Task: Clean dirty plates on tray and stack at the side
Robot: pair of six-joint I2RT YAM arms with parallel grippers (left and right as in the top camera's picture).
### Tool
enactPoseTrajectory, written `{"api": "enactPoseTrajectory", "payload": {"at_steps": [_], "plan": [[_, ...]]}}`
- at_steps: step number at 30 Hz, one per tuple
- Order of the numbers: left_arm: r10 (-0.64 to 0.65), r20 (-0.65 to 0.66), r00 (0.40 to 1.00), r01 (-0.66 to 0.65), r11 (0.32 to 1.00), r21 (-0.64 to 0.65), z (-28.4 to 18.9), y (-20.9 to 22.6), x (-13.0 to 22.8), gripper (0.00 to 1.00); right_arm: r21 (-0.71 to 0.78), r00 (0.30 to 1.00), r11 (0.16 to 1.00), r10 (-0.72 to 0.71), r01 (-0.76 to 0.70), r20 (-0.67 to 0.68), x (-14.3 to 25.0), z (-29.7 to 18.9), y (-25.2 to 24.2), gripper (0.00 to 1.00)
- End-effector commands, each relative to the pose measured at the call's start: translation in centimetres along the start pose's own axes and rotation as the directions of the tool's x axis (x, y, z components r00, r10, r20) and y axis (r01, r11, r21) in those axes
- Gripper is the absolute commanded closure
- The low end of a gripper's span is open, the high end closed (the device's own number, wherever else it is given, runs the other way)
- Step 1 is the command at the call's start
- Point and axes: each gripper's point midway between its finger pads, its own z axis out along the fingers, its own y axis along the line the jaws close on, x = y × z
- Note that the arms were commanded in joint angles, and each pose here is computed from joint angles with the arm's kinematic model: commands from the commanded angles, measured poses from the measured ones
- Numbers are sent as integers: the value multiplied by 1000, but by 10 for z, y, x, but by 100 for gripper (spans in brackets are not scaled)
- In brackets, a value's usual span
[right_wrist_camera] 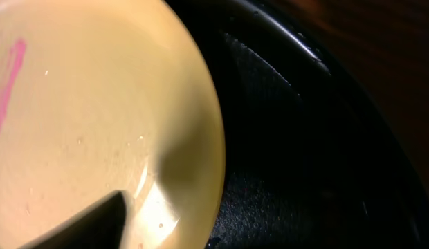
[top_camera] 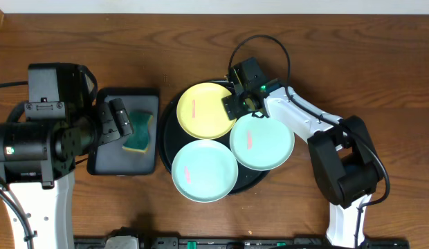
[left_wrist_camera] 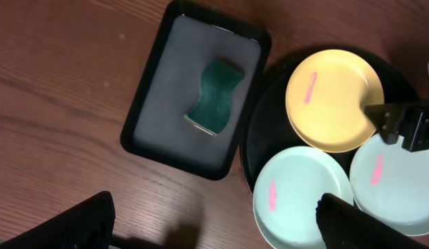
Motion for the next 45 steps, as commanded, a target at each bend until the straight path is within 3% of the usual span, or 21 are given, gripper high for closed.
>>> {"api": "enactPoseTrajectory", "payload": {"at_steps": [1,3,9,13,17,19,21,31,38,42,45], "plan": [[11,-10,1000,-11,1000,-15,2,2,2,7,10,1000,1000,7,-7,16,-4,-5,-4,54],[11,-15,1000,-12,1000,-17,2,3,3,7,11,1000,1000,7,-7,16,-4,-5,-4,60],[11,-15,1000,-12,1000,-16,2,2,3,8,10,1000,1000,6,-6,19,-5,-5,-4,50],[11,-12,1000,-11,1000,-16,2,2,2,14,10,1000,1000,6,-6,19,-5,-5,-4,52],[11,-13,1000,-11,1000,-16,2,2,2,18,14,1000,1000,6,-7,19,-5,-5,-5,70],[11,-14,1000,-11,1000,-17,3,2,2,18,14,1000,1000,7,-7,19,-5,-5,-5,84],[11,-16,1000,-12,1000,-17,3,2,2,19,14,1000,1000,7,-7,19,-5,-5,-5,89],[11,-17,1000,-12,1000,-17,3,2,2,22,16,1000,1000,7,-8,10,-2,-4,-3,85],[11,-17,1000,-12,1000,-17,3,2,2,22,16,1000,1000,7,-8,10,-2,-4,-3,92],[11,-17,1000,-12,1000,-17,3,2,2,22,16,1000,1000,7,-7,7,-2,-3,-4,88],[11,-17,1000,-12,1000,-18,3,2,2,23,17,1000,1000,8,-8,4,-1,-2,-4,79]]}}
